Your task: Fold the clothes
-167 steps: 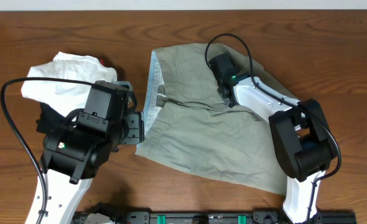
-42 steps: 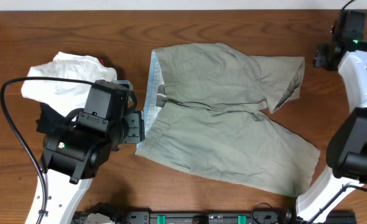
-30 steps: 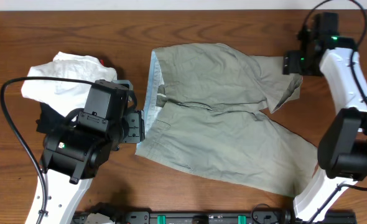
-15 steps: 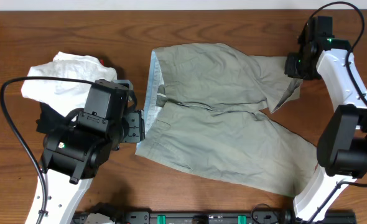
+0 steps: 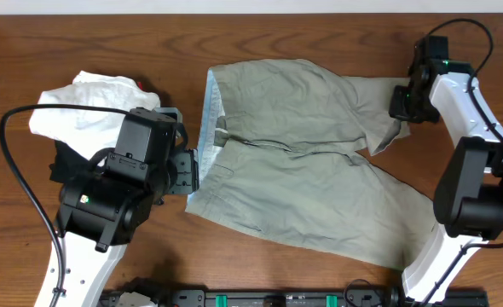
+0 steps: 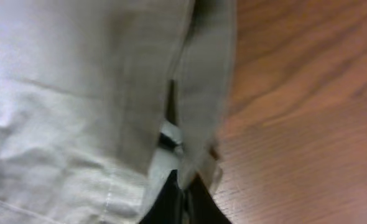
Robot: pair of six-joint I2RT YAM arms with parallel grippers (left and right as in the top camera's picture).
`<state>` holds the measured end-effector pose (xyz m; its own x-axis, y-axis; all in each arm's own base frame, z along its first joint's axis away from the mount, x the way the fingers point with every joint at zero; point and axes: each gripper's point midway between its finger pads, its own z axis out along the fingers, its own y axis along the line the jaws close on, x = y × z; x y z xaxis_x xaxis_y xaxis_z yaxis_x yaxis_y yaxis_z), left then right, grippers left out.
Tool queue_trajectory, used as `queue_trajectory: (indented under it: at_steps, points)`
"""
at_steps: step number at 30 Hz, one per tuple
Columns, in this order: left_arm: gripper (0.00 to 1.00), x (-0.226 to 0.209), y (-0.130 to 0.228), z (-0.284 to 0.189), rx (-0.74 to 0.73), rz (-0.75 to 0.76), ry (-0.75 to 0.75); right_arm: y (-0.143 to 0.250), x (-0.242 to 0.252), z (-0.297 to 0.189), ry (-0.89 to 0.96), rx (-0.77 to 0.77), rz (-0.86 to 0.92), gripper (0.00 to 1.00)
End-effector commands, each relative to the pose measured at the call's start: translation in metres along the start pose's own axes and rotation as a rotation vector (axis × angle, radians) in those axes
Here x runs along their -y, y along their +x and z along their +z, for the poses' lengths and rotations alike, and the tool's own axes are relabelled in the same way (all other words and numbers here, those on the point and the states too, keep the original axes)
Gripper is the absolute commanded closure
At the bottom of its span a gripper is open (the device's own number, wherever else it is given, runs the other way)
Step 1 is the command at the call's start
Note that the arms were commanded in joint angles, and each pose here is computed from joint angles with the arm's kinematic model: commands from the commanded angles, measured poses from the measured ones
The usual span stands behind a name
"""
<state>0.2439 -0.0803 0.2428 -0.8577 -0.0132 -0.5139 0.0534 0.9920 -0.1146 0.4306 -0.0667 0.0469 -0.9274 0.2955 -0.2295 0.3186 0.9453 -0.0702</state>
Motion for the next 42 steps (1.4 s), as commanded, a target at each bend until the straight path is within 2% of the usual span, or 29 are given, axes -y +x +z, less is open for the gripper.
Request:
queue_trajectory:
  at_steps: [1,8,9,11,12,13,14,15,16,18,22,27,29,38,40,42]
  points:
    - [0.36,-0.002,-0.005,-0.004,0.017,0.011,-0.007,-0.004,0.036,0.006,0.095,0.01,0.085,0.99]
    - [0.36,-0.002,-0.005,-0.004,0.017,0.011,-0.007,-0.028,0.108,0.009,0.141,0.093,0.249,0.97]
    - [0.36,-0.002,-0.005,-0.004,0.018,0.011,-0.007,-0.029,0.116,0.01,0.133,0.099,0.271,0.88]
    - [0.37,-0.002,-0.005,-0.004,0.018,0.011,-0.006,-0.028,0.129,0.011,0.127,0.095,0.305,0.8]
    - [0.37,-0.002,-0.005,-0.004,0.018,0.011,-0.006,-0.026,0.134,0.012,0.114,0.087,0.32,0.69]
    - [0.36,-0.002,-0.005,-0.004,0.018,0.011,-0.006,-0.024,0.136,0.013,0.098,0.081,0.329,0.5]
    - [0.36,-0.002,-0.005,-0.004,0.018,0.011,-0.006,-0.023,0.136,0.013,0.074,0.073,0.337,0.44]
    - [0.36,-0.002,-0.005,-0.004,0.018,0.011,-0.007,-0.021,0.134,0.014,0.049,0.064,0.332,0.42]
    - [0.36,-0.002,-0.005,-0.004,0.018,0.011,-0.007,-0.02,0.132,0.014,0.026,0.057,0.322,0.43]
    - [0.36,-0.002,-0.006,-0.004,0.021,0.01,-0.006,-0.021,0.116,0.014,-0.067,0.049,0.277,0.58]
    - [0.37,-0.001,-0.006,-0.004,0.023,0.01,-0.005,-0.027,0.055,0.002,-0.369,0.07,0.101,0.62]
    - [0.37,-0.001,-0.006,-0.004,0.022,0.01,-0.005,-0.018,0.039,0.007,-0.324,0.032,0.076,0.61]
    - [0.36,-0.001,-0.006,-0.004,0.022,0.01,-0.005,-0.01,0.042,0.014,-0.25,0.002,0.126,0.57]
    - [0.36,-0.001,-0.006,-0.004,0.023,0.01,-0.005,0.027,0.026,0.034,-0.243,-0.1,0.204,0.5]
    - [0.37,-0.001,-0.006,-0.004,0.023,0.01,-0.005,0.03,0.024,0.037,-0.243,-0.104,0.218,0.5]
    - [0.36,-0.001,-0.006,-0.004,0.023,0.01,-0.005,0.026,0.024,0.038,-0.246,-0.088,0.224,0.57]
